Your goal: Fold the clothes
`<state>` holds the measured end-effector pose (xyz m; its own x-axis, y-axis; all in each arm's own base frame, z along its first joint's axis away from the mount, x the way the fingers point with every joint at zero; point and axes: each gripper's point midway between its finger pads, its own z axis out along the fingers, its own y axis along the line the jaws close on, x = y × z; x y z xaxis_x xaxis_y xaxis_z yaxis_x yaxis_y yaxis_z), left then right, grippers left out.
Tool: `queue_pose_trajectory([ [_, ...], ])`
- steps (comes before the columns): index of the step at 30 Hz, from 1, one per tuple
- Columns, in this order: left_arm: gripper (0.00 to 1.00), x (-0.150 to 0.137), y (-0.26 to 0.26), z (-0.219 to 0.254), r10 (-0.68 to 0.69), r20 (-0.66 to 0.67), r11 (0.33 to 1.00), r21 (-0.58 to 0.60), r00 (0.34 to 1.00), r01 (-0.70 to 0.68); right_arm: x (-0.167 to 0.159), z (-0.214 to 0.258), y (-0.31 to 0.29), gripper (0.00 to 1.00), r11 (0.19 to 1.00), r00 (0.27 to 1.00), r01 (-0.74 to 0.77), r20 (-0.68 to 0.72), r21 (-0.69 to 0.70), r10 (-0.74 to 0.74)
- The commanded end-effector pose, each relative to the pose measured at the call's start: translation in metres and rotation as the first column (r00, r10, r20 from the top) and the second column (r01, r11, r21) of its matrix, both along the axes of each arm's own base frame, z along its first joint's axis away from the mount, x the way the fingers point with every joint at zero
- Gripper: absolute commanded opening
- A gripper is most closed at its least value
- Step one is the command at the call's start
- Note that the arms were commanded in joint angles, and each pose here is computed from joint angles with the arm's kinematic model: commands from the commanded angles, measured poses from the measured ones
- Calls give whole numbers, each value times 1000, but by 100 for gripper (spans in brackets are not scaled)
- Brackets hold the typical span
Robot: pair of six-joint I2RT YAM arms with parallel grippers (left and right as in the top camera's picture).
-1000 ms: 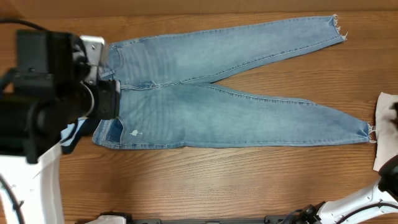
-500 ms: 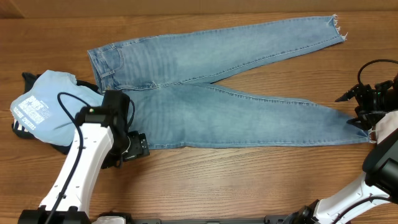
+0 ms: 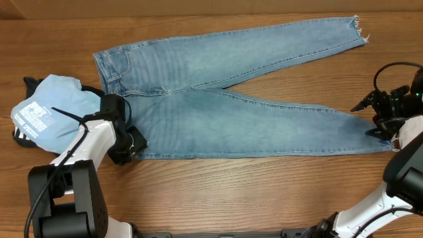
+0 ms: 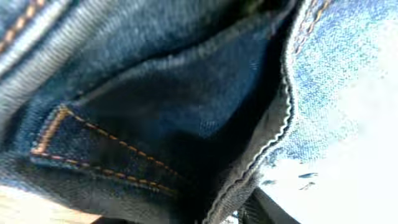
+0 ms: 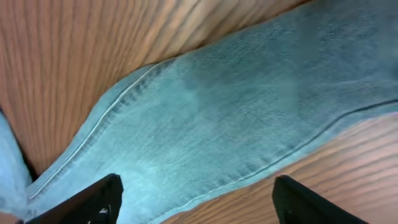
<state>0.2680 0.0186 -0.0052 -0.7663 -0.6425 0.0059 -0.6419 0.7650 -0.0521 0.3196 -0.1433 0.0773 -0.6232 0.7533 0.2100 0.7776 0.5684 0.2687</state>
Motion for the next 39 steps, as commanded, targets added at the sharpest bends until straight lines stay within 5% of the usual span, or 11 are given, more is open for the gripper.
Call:
queue_pose_trajectory([
  [1,21,-16,3,-23,-14,-78,1000,9,997,14,-21,0,-32,91,982,989,111,-79,-151,-124],
  [7,22,-12,0,-20,-63,-68,998,-15,996,62,-75,-49,-49,88,958,948,267,-151,-99,-280],
  [14,21,-13,-5,-19,-142,-64,989,-45,988,140,-38,-73,-30,73,964,961,262,72,48,-265],
  [15,20,-12,-6,-16,-153,-65,987,-56,986,149,-33,-71,-29,68,966,962,251,97,64,-256],
  [18,19,0,-7,2,-193,-56,979,-70,980,189,-34,-70,-28,26,966,962,251,96,67,-257],
  [21,18,16,-5,32,-226,-51,973,-63,973,222,-31,-58,-34,4,966,957,256,132,46,-260],
  [30,14,17,-7,116,-287,21,957,-38,958,288,-41,83,-91,4,878,826,476,374,-59,-422],
  [39,16,-74,-16,195,-355,75,934,-9,932,357,-78,186,-119,4,790,717,605,502,-103,-484],
])
